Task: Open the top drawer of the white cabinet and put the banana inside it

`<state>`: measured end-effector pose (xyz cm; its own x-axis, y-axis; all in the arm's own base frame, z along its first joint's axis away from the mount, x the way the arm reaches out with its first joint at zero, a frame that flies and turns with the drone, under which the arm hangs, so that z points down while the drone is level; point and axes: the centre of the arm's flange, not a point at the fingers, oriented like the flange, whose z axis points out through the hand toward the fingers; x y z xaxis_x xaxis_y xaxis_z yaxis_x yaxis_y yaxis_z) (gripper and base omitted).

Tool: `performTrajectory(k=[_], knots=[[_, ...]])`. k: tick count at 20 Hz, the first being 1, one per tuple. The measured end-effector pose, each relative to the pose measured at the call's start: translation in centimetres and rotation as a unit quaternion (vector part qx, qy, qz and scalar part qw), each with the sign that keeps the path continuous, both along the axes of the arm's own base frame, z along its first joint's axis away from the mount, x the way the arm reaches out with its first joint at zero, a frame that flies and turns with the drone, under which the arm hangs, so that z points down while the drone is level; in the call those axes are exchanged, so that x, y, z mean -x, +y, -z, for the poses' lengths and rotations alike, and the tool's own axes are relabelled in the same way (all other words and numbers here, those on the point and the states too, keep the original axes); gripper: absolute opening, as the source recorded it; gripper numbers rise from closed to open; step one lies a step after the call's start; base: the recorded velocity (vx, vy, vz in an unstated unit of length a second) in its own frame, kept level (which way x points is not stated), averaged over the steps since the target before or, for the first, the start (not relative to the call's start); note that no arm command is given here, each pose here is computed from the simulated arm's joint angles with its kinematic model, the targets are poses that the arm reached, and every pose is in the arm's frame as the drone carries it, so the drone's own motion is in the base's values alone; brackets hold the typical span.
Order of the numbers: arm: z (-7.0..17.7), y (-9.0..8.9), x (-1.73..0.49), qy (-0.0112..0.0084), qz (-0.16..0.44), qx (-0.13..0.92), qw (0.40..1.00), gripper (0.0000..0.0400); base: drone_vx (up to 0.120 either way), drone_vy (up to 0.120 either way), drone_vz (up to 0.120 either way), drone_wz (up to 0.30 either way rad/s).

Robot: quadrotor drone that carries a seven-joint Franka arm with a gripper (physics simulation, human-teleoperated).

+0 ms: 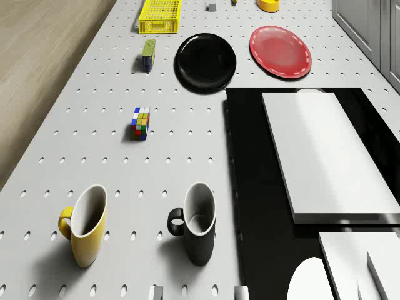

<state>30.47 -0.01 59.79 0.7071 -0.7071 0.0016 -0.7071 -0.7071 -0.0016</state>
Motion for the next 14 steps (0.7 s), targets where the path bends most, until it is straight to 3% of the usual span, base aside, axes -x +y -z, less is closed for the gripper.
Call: performTrajectory(k=[2, 5, 14], knots=[[-1.5, 0.0, 0.26, -0.0008, 0.000, 0.000, 1.000, 0.0400, 0.000, 0.000, 0.000, 0.000], [-3.7, 0.0, 0.37, -0.0020, 0.000, 0.000, 1.000, 0.0400, 0.000, 0.000, 0.000, 0.000], [-8.1, 0.0, 0.10, -0.0055, 0.000, 0.000, 1.000, 0.0400, 0.000, 0.000, 0.000, 0.000]])
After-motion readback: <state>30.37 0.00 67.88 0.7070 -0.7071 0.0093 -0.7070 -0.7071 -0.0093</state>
